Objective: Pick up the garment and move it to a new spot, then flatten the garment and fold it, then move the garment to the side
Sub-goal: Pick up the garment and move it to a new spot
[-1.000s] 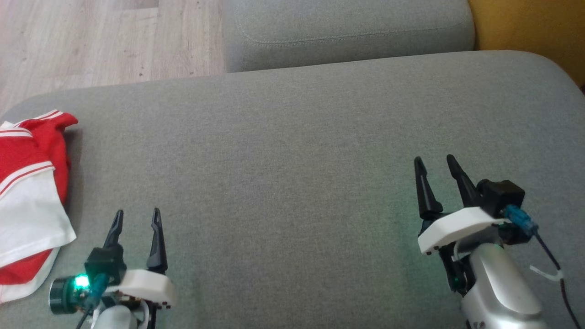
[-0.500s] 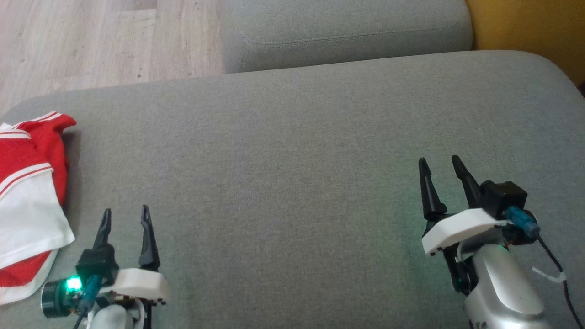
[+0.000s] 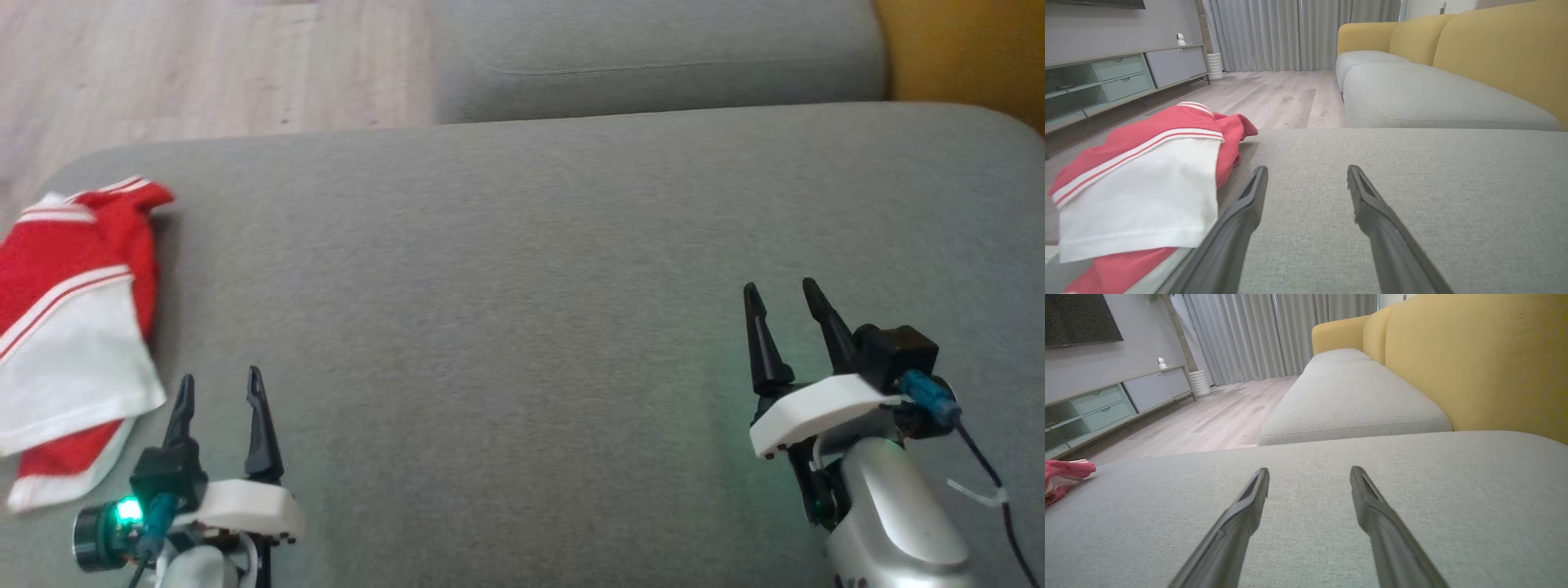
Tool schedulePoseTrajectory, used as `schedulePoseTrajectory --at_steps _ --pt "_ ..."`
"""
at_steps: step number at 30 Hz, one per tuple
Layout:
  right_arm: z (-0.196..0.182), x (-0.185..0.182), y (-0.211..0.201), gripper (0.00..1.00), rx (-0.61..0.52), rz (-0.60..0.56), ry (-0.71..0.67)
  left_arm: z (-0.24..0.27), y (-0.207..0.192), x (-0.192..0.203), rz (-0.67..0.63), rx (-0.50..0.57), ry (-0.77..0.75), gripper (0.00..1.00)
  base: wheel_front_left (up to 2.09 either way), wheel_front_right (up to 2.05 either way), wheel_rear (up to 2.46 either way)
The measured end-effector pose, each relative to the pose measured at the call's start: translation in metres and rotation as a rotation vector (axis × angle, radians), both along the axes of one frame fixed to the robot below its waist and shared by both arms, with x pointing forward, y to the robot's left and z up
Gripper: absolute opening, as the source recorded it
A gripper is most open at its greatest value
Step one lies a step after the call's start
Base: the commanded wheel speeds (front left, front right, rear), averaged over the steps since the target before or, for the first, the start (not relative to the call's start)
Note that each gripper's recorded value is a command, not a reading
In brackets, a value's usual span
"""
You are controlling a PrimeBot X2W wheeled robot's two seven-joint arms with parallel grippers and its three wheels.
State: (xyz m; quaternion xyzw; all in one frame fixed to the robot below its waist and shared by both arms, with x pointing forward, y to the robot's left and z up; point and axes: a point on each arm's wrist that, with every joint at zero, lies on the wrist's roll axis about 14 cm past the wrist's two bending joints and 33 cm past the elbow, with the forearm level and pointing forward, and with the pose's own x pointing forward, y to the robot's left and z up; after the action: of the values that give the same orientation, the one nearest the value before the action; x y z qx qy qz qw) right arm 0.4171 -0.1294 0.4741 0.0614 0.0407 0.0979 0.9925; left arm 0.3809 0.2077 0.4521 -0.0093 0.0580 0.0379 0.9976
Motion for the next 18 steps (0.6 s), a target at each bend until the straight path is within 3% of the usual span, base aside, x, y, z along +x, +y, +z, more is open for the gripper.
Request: schedulePoseTrajectory --at_steps 18 --pt "-0.013 0.0 0.148 1.0 0.032 0.403 0.048 -0.009 0.083 -0.083 0.276 -0.008 0.026 1.0 0.0 0.0 0.0"
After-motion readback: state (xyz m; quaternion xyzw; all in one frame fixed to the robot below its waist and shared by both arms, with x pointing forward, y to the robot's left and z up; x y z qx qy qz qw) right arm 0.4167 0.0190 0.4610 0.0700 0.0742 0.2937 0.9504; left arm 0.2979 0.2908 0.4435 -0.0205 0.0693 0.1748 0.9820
